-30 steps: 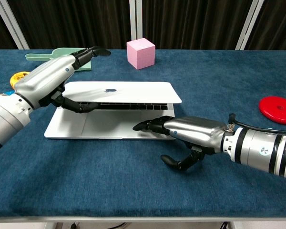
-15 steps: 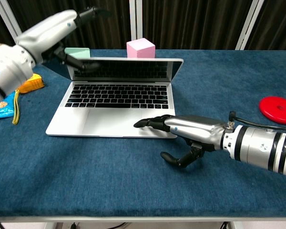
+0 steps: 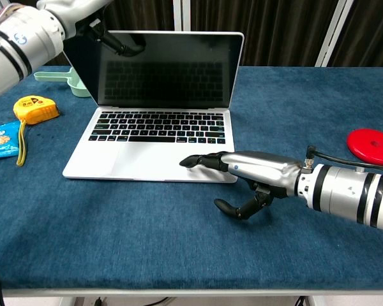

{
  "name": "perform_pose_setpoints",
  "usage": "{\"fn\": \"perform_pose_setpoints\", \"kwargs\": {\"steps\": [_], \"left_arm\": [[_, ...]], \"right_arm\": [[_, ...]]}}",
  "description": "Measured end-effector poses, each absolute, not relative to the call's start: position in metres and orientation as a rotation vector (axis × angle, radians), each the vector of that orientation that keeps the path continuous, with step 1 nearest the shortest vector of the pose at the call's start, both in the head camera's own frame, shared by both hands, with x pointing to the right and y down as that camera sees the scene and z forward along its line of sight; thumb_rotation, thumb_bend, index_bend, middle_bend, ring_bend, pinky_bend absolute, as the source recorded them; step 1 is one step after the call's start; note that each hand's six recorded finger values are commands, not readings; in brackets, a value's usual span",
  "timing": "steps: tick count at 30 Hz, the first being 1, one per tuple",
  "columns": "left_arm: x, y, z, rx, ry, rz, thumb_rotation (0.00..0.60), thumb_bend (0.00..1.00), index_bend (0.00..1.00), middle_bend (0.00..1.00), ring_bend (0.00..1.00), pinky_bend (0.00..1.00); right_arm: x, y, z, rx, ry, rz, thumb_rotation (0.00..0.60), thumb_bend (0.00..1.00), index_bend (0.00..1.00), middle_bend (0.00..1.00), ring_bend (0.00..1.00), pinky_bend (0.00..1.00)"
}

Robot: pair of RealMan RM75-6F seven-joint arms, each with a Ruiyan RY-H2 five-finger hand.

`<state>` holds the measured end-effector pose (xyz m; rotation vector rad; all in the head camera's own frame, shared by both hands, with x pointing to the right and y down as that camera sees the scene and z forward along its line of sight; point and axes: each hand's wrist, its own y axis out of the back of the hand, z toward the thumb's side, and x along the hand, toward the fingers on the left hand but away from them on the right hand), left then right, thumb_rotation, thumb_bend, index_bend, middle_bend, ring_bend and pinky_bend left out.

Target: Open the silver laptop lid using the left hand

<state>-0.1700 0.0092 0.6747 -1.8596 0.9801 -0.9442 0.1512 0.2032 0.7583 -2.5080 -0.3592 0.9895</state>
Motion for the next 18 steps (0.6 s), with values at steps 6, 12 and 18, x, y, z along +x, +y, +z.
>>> {"fn": "perform_pose_setpoints", "kwargs": {"steps": [6,12,18], "left_arm": [[-0.168,-0.015,0.677,-1.838,0.979,-0.996,0.600,0.26,0.09,0.02,0.00,0.04],[-0.169,-0.043,0.681,-1.799,0.974,-1.079,0.600,0.26,0.09,0.02,0.00,0.04],[-0.173,-0.069,0.683,-1.764,0.974,-1.165,0.600,0.26,0.09,0.02,0.00,0.04]], "right_arm": [[0.153,0.201,0.761,-2.517,-0.355,0.998,0.600,0.59,0.00,0.05,0.00,0.00],[0.152,0.201,0.764,-2.518,-0.337,1.004,0.600,0.59,0.00,0.05,0.00,0.00],[0.154,0.200,0.766,-2.517,-0.329,1.017,0.600,0.58,0.00,0.05,0.00,0.00]]}}
